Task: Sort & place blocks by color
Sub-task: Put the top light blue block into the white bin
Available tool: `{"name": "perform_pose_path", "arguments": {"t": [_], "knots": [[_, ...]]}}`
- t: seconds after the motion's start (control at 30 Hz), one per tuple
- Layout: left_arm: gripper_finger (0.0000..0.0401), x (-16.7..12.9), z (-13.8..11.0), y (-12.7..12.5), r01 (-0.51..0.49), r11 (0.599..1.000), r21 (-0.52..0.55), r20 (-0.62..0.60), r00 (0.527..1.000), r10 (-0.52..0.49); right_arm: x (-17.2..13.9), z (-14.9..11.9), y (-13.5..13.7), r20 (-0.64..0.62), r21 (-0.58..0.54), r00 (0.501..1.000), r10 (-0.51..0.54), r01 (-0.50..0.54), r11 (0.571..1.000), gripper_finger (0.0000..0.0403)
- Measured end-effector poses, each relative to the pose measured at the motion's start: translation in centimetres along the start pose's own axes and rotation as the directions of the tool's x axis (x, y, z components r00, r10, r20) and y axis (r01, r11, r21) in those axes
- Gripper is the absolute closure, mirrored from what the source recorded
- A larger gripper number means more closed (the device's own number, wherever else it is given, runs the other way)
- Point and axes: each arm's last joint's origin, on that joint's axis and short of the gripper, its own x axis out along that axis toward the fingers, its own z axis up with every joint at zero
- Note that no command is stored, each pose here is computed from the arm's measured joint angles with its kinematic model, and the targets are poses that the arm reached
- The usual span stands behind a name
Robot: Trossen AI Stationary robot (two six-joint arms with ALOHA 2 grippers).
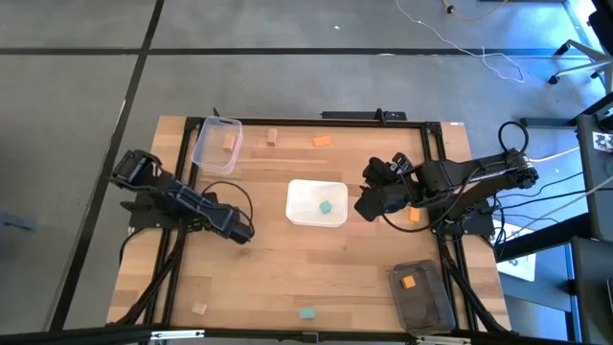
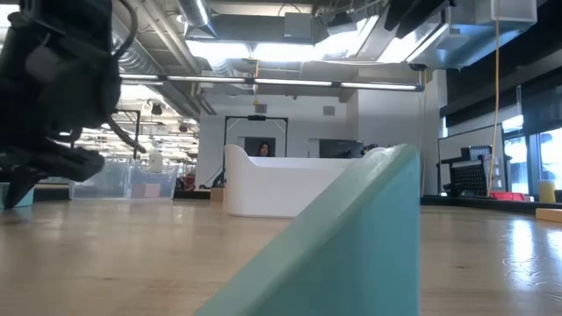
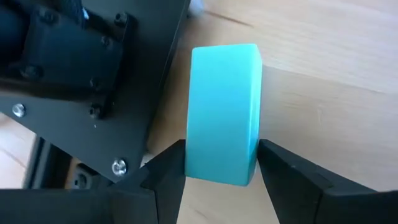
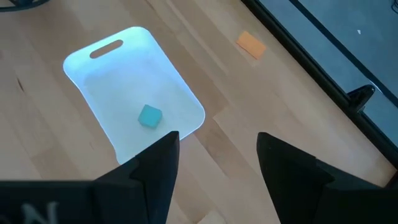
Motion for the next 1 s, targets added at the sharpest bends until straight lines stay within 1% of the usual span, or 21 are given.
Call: {"name": "perform_pose_path", "arguments": {"t": [0.13,0.27,0.33,0.4,0.47,0.63,0.83,1.0], "knots": [[0.0209,0.0,0.0,-0.7,0.045,0.998,0.036,-0.029,0.999,-0.044,0.0,0.0,0.0,0.0,0.0,1.0,0.0,0.0,1.0,0.0187],[0.0209,0.1,0.3,-1.0,0.041,0.999,0.02,-0.027,0.999,-0.041,0.0,0.0,0.0,0.0,0.0,1.0,0.0,0.0,1.0,0.0187],[0.0209,0.2,0.5,-1.0,0.038,0.999,0.039,-0.024,0.999,-0.037,0.0,0.0,0.0,0.0,0.0,1.0,0.0,0.0,1.0,0.0187],[0.0211,0.1,0.6,-1.1,0.044,0.995,0.092,-0.027,0.999,-0.042,0.0,0.0,0.0,0.0,0.0,1.0,0.0,0.0,1.0,0.0187],[0.0222,0.1,0.7,-1.1,0.049,0.988,0.149,-0.034,0.998,-0.045,0.0,0.0,0.0,0.0,0.0,1.0,0.0,0.0,1.0,0.0187],[0.0271,0.1,0.8,-1.2,0.046,0.976,0.215,-0.046,0.998,-0.037,0.0,0.0,0.0,-0.001,0.0,1.0,0.0,0.0,1.0,0.0187],[0.0273,-0.3,0.7,-1.4,0.06,0.951,0.304,-0.059,0.997,-0.044,0.0,0.0,0.0,-0.001,0.0,1.0,0.0,0.0,1.0,0.0187],[0.0273,-2.0,0.2,-2.5,0.152,0.918,0.365,-0.104,0.987,-0.122,0.0,0.0,0.0,-0.001,0.0,1.0,0.0,0.0,1.0,0.0187]]}}
